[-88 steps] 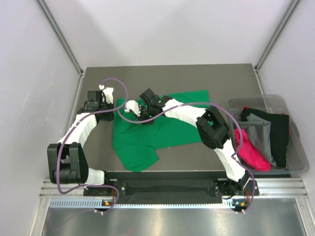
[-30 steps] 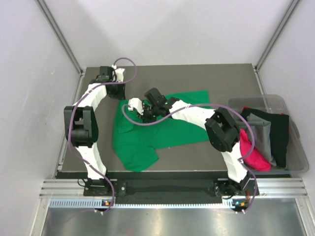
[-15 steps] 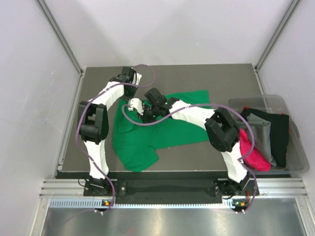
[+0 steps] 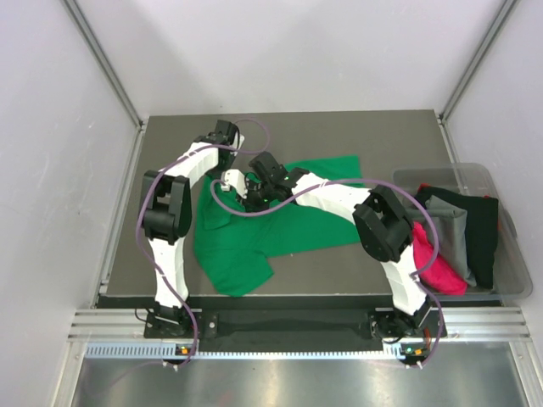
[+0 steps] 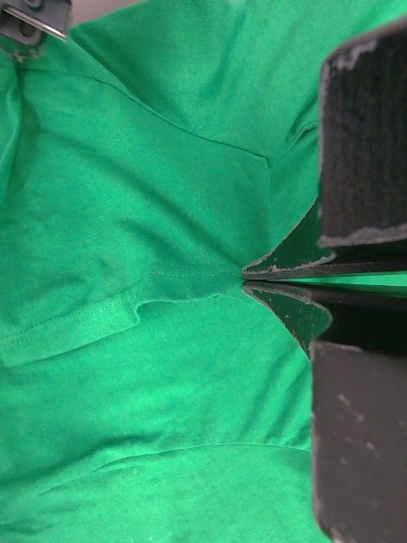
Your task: Fold and stack the t-shirts
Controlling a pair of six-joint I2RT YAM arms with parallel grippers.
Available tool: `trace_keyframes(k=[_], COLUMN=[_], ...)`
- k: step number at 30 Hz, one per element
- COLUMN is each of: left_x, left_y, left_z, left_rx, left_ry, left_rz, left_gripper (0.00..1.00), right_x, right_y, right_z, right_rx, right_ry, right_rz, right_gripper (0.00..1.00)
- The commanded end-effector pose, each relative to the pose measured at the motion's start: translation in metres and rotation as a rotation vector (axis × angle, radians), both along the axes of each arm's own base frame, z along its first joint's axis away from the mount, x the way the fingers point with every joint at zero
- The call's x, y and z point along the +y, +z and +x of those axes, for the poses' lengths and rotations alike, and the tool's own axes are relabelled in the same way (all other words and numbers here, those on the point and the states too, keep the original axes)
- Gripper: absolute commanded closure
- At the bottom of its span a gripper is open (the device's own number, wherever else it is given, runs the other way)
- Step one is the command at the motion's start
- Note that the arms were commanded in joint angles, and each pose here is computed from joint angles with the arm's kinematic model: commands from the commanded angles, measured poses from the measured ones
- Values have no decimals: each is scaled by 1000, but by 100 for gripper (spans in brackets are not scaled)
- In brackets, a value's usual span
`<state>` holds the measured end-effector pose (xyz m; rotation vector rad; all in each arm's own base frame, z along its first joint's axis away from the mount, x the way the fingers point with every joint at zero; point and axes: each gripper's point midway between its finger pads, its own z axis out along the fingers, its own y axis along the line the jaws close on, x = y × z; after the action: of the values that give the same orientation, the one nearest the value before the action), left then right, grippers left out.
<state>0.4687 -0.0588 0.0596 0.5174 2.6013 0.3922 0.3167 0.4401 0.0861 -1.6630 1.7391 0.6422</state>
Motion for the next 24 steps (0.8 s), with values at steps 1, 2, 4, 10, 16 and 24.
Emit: trace_keyframes(k=[1, 2, 4, 10, 16, 24], left_x=[-2, -3, -3, -2, -1, 0], left_y=[9, 8, 7, 5, -2, 5], left_z=[9, 10, 11, 9, 9, 10], left_rx=[-23, -23, -22, -14, 0, -18], left_ry=[3, 5, 6, 5, 7, 11], left_rz=[11, 8, 10, 15, 28, 28], left_gripper=[70, 70, 70, 70, 76, 100], right_x=[9, 10, 9, 9, 9, 10], right_y=[9, 11, 9, 6, 4, 1], right_z=[1, 1, 0, 1, 1, 2], right_rx=[-6, -7, -5, -1, 0, 4], right_ry=[18, 19, 19, 18, 18, 15], right_rz=[51, 53, 51, 48, 44, 40], right_gripper=[100, 100, 100, 100, 100, 100])
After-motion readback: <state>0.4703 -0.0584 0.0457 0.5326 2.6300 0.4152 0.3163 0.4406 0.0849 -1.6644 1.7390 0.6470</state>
